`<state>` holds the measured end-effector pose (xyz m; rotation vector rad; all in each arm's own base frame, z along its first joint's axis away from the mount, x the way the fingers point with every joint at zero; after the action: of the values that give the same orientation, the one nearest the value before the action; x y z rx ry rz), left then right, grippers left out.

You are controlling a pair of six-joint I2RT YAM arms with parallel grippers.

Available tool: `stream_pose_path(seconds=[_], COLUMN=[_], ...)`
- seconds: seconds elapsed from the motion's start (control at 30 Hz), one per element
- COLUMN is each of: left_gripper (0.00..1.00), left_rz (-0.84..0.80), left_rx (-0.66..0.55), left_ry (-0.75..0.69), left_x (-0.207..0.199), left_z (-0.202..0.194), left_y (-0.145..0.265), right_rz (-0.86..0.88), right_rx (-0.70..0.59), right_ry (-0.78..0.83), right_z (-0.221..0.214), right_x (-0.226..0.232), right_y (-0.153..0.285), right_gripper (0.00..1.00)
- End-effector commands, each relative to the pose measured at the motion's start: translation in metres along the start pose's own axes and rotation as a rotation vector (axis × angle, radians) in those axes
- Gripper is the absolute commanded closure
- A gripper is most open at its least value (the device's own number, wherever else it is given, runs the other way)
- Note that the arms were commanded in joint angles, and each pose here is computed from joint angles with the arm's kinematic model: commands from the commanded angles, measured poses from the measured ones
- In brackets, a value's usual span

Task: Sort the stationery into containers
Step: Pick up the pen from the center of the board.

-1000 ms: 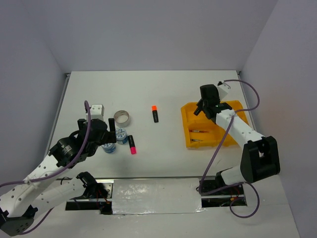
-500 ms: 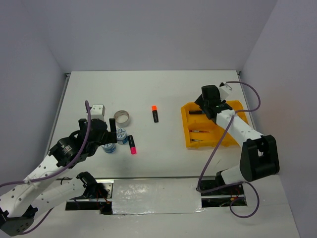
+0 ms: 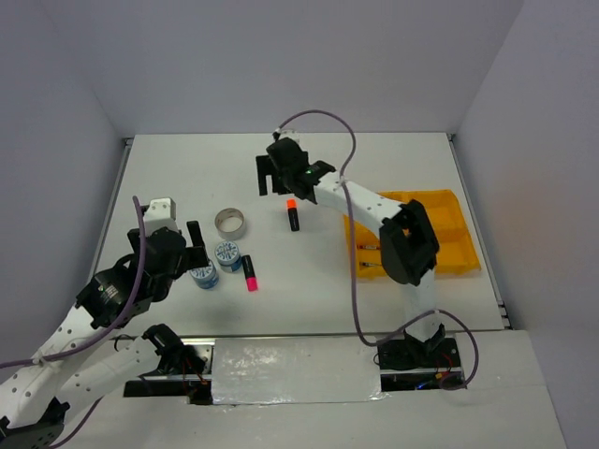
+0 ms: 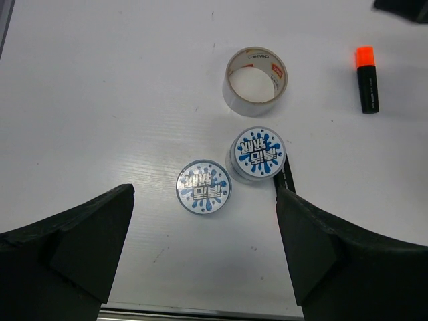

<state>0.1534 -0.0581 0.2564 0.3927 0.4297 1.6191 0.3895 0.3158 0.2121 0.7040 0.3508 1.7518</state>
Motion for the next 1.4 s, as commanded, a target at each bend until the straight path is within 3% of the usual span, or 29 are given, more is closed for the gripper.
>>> stream_pose_path(seconds=[0.0,0.2,0.4,0.57,0.7,0.73,0.83,0.87,0.93,0.97,1.03,1.07,1.2,1.37], left_gripper=[0.01,0.01,0.01,0.01,0.01,0.01,0.01,0.01,0.01,0.01,0.01,0.01,0.01,0.01], left_rz=[0.009,-0.004,-0.022,-0.023,-0.029,-0.031,-0.036,-0.037,-0.039,-0.04,-0.043,-0.046,-0.056,-0.072], left_rx=[-0.026,-0.003,-0.01,0.003,-0.003,-0.002,-0.002,-0.002,-0.002,-0.001,0.001,0.0,-0.014,-0.009], left_ry=[0.029,0.004,0.003,-0.01,-0.007,-0.006,-0.012,-0.01,-0.014,-0.013,-0.016,-0.013,-0.004,-0.011], left_x=[0.001,-0.004,-0.005,-0.007,-0.007,-0.007,-0.008,-0.008,-0.008,-0.009,-0.009,-0.009,-0.008,-0.01], left_z=[0.005,0.003,0.003,0.003,0.003,0.003,0.003,0.003,0.003,0.003,0.003,0.003,0.004,0.003], left_y=[0.0,-0.003,-0.003,-0.005,-0.004,-0.004,-0.004,-0.004,-0.004,-0.004,-0.004,-0.004,-0.002,-0.002], right_rz=[-0.071,-0.092,-0.093,-0.101,-0.141,-0.141,-0.139,-0.108,-0.04,0.035,0.072,0.109,-0.003,-0.22], right_rx=[0.196,0.314,0.352,0.413,0.443,0.454,0.456,0.422,0.417,0.336,0.307,0.218,-0.011,-0.185], right_ry=[0.105,0.163,0.141,0.101,0.081,0.081,0.081,0.07,0.052,0.026,-0.034,-0.072,-0.228,-0.47], right_z=[-0.034,-0.067,-0.089,-0.106,-0.116,-0.12,-0.122,-0.112,-0.115,-0.092,-0.087,-0.059,-0.016,-0.001], right_x=[-0.016,-0.021,-0.034,-0.045,-0.057,-0.06,-0.062,-0.056,-0.053,-0.04,-0.041,-0.037,-0.066,-0.14], right_y=[-0.028,-0.069,-0.078,-0.079,-0.076,-0.075,-0.071,-0.066,-0.056,-0.045,-0.031,-0.012,0.031,0.065], right_gripper=[0.04,0.08,0.13,0.39,0.39,0.44,0.85,1.0,1.0,1.0,1.0,1.0,1.0,1.0])
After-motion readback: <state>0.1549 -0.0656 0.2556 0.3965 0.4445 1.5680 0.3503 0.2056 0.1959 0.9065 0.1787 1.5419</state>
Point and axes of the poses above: each gripper's point midway between its finger pads, its own y axis back along the fingers, its own x axis along the line the jaws close on, z = x × y, the point moved 6 cm from there along y, back along the fingers, and after that the axes turned 6 degrees about -y, right-handed, at the moved point
